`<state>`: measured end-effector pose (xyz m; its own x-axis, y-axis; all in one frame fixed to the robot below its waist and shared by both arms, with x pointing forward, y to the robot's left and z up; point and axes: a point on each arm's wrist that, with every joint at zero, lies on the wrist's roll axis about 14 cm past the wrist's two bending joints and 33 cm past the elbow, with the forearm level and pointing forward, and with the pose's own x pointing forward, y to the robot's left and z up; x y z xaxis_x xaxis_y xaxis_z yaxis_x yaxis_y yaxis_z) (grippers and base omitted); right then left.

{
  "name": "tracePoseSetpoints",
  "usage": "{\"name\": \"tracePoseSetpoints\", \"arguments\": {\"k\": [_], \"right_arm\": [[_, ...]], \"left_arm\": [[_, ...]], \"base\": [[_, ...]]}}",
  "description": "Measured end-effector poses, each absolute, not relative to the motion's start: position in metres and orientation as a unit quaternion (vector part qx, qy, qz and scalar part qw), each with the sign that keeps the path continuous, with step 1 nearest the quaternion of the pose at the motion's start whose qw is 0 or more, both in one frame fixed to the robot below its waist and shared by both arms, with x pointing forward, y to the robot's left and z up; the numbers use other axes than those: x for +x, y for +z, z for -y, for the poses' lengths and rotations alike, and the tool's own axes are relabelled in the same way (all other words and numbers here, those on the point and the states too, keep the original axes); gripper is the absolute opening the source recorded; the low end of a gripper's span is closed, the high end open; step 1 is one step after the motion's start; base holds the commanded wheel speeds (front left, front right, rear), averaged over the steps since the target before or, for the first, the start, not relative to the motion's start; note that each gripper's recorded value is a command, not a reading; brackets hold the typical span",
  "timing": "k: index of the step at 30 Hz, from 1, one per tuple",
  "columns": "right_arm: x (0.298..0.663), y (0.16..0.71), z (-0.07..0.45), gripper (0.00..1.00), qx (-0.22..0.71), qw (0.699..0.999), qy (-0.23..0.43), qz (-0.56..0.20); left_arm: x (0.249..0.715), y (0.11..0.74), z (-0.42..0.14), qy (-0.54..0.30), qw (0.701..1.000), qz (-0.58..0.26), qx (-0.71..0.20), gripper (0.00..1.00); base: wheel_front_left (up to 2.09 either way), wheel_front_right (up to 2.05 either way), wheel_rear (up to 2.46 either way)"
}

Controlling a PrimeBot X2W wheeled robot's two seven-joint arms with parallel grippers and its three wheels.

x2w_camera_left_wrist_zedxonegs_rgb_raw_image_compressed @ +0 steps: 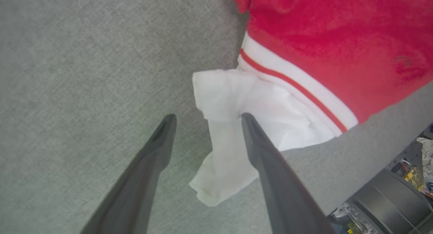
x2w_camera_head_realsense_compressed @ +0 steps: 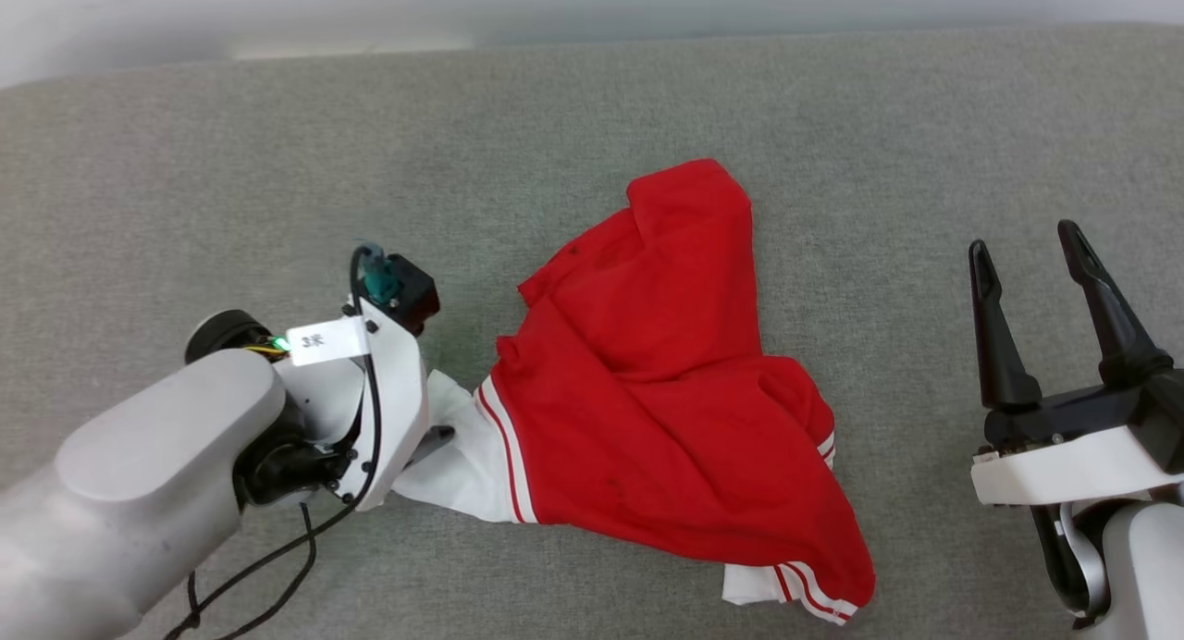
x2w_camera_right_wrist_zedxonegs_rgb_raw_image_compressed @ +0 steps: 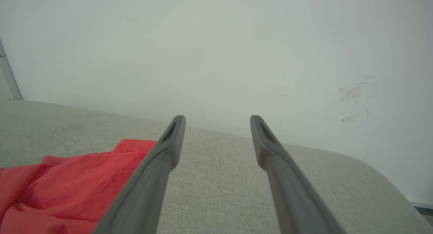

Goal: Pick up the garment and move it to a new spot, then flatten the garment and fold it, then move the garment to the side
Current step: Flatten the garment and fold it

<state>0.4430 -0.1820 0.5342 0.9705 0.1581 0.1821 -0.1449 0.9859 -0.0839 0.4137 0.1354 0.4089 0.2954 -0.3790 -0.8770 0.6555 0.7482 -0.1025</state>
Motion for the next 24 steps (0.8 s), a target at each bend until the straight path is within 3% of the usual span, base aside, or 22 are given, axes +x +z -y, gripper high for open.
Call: {"name": "tracePoseSetpoints", "arguments": {"k": [7, 8, 9, 14, 20, 24], "right_arm": [[0.448, 0.524, 0.189, 1.0, -0.039, 0.994, 0.069, 0.081], [0.448, 0.523, 0.189, 1.0, -0.039, 0.994, 0.068, 0.08], [0.448, 0.522, 0.191, 1.0, -0.04, 0.994, 0.066, 0.079], [0.446, 0.525, 0.195, 1.0, -0.043, 0.994, 0.059, 0.081], [0.444, 0.529, 0.19, 1.0, -0.04, 0.993, 0.065, 0.087], [0.445, 0.529, 0.189, 1.0, -0.04, 0.993, 0.068, 0.087]], "left_arm": [[0.409, 0.376, -0.129, -0.338, 0.756, -0.541, 0.147, 1.0], [0.408, 0.373, -0.129, -0.34, 0.751, -0.546, 0.151, 0.35], [0.409, 0.371, -0.13, -0.341, 0.748, -0.547, 0.16, 0.0], [0.414, 0.377, -0.127, -0.345, 0.759, -0.528, 0.161, 0.0], [0.45, 0.424, -0.125, -0.34, 0.812, -0.446, 0.161, 0.0], [0.471, 0.433, -0.127, -0.334, 0.828, -0.415, 0.177, 0.0]], "base": [[0.0, 0.0, 0.0], [0.0, 0.0, 0.0], [0.0, 0.0, 0.0], [0.0, 0.0, 0.0], [0.0, 0.0, 0.0], [0.0, 0.0, 0.0]]}}
